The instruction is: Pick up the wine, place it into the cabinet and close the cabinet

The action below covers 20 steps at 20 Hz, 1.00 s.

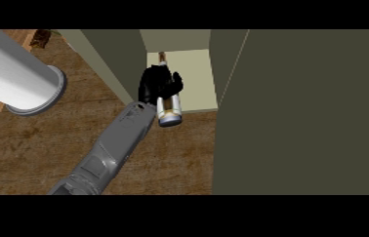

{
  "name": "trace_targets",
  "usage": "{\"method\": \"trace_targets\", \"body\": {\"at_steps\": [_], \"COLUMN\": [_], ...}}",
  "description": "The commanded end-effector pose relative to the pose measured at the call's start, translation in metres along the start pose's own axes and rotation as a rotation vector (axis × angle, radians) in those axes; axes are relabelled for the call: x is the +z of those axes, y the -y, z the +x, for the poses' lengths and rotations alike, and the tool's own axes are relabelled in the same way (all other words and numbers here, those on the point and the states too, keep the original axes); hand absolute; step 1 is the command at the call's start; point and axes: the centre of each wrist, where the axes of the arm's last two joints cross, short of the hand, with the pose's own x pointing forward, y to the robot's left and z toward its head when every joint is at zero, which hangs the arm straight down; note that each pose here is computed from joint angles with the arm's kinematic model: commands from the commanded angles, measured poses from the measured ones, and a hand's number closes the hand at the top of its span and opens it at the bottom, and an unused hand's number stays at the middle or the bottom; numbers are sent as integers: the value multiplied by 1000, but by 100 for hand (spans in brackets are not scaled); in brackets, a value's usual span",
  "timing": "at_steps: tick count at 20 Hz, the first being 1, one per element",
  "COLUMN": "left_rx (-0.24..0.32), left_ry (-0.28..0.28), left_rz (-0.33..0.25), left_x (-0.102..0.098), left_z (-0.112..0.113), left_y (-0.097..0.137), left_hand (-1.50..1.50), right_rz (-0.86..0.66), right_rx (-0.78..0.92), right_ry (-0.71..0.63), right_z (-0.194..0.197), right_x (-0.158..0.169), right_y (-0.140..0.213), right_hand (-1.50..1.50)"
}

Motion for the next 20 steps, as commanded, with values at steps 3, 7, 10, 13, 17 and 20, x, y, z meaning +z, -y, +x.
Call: {"method": "trace_targets", "body": {"at_steps": [3, 7, 10, 13, 17, 20], "left_rx": [40, 79, -61, -137, -217, -249], "left_ry": [-4, -3, 80, 156, 181, 196], "left_rz": [47, 112, 120, 110, 99, 129], "left_x": [-13, -14, -16, -22, -21, -28], "left_z": [18, 17, 18, 33, 30, 51], "left_y": [-2, -4, -3, -2, -3, -1], "left_hand": [150, 150, 150, 150, 150, 150], "right_rz": [37, 42, 55, 58, 81, 83], "right_rx": [-54, -71, -50, -61, -65, -74], "right_ry": [63, 54, 46, 45, 56, 68], "right_z": [23, 11, 16, 8, 15, 8], "right_x": [5, 2, 5, -4, 7, 2], "right_y": [-3, -1, -1, -1, -6, -1], "right_hand": [-150, -150, -150, -150, -150, -150]}}
